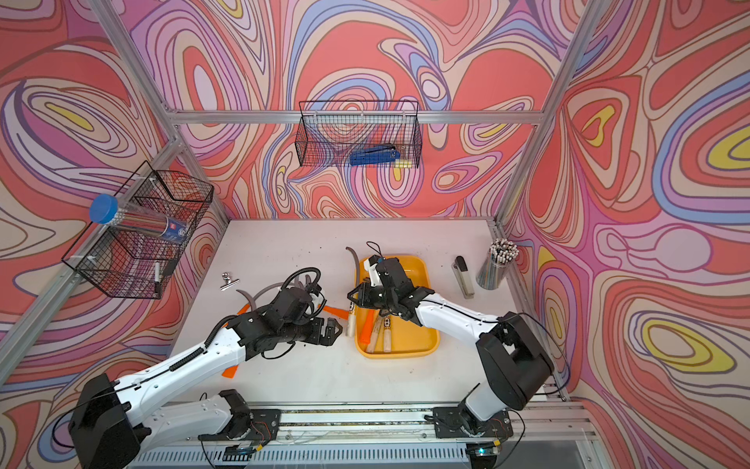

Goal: Put small sickles into storage boxes
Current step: Pick up the sickle at the center of the board, then place the sickle in the storage box.

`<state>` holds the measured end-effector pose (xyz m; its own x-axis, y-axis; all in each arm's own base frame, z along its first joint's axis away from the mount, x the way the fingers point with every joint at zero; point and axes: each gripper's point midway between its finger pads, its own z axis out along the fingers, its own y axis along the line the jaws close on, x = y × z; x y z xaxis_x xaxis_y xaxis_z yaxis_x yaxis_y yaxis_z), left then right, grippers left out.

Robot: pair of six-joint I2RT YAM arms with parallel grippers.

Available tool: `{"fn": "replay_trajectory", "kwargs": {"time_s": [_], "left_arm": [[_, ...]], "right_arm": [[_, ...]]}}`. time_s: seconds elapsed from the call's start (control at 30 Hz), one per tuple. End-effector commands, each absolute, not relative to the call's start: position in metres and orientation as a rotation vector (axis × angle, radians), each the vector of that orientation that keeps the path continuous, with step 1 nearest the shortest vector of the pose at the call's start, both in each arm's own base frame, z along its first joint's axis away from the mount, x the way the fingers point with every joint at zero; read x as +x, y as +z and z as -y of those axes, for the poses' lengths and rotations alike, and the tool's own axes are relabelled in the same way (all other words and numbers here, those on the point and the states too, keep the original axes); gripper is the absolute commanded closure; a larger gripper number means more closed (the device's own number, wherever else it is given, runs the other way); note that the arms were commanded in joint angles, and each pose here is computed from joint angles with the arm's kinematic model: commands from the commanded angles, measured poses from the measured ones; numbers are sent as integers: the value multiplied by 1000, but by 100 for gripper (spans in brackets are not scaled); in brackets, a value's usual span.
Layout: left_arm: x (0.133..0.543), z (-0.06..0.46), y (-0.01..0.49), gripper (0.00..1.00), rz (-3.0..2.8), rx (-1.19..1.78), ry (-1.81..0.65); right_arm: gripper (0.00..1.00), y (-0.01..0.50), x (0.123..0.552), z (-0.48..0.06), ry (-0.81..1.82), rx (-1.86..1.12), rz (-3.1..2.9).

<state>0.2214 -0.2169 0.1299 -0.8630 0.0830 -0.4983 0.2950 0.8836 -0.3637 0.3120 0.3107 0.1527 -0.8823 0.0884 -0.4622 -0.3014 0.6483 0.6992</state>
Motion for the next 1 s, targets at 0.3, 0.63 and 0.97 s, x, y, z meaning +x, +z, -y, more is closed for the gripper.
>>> {"fn": "replay_trajectory", "kwargs": {"time_s": [0.3,0.63,0.97], "left_arm": [[233,200,131,0,-2610,259,-398],[238,204,129,0,-2615,260,-388],[242,209,123,0,-2625,270,-387]], "right_arm": [[100,150,307,-252,1053,-298,-2488],[100,107,300,-222,929,-306,-2614],[100,72,297,-209,840,-250,-2696]]}}
